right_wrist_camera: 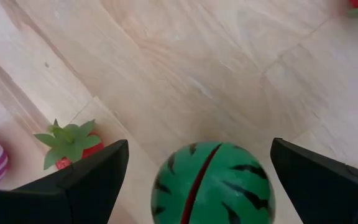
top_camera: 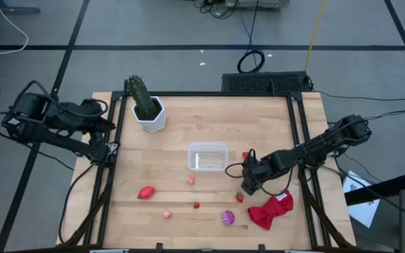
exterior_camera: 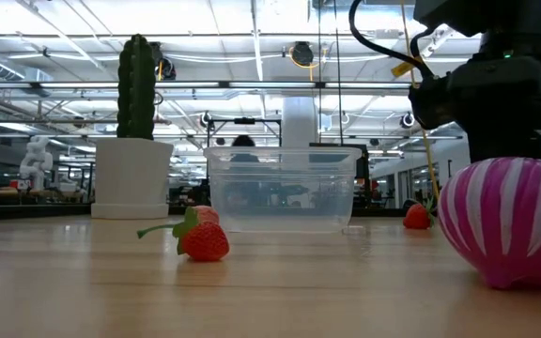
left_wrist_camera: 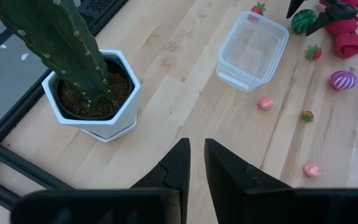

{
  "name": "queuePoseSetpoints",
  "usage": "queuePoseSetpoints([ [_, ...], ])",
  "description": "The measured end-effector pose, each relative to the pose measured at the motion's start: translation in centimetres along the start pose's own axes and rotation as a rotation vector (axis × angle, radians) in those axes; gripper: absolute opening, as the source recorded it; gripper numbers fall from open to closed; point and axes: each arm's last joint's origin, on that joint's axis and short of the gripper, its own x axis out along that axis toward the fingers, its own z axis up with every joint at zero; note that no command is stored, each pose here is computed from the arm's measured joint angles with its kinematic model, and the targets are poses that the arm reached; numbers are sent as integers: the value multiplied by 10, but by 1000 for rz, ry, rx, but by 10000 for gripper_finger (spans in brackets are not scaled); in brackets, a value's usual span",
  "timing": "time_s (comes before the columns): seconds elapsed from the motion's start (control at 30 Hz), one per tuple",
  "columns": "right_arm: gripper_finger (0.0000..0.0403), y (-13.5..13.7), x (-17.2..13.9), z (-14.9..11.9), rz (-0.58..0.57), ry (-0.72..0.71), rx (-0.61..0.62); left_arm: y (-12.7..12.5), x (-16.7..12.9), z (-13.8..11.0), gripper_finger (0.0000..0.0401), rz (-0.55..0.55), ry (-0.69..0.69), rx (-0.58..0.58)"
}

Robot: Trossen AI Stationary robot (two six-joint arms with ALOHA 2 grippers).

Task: Pick and placing Produce into tupperware
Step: Put the watermelon into the transparent bin

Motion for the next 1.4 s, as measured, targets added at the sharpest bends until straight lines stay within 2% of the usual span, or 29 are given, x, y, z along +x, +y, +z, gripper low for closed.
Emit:
queuePoseSetpoints([
  [0.23,382,-4,3,-2,-14,8,-24,0,0,0,51,0,0,1],
  [0.53,382,-14,9,-8,-71,37,43,0,0,0,51,0,0,0],
  [1.17,382,-14,9,-8,-66,37,27,0,0,0,51,1,0,-4],
  [1.4,382,-14,9,-10,-50,90,28,0,0,0,51,1,0,-4],
])
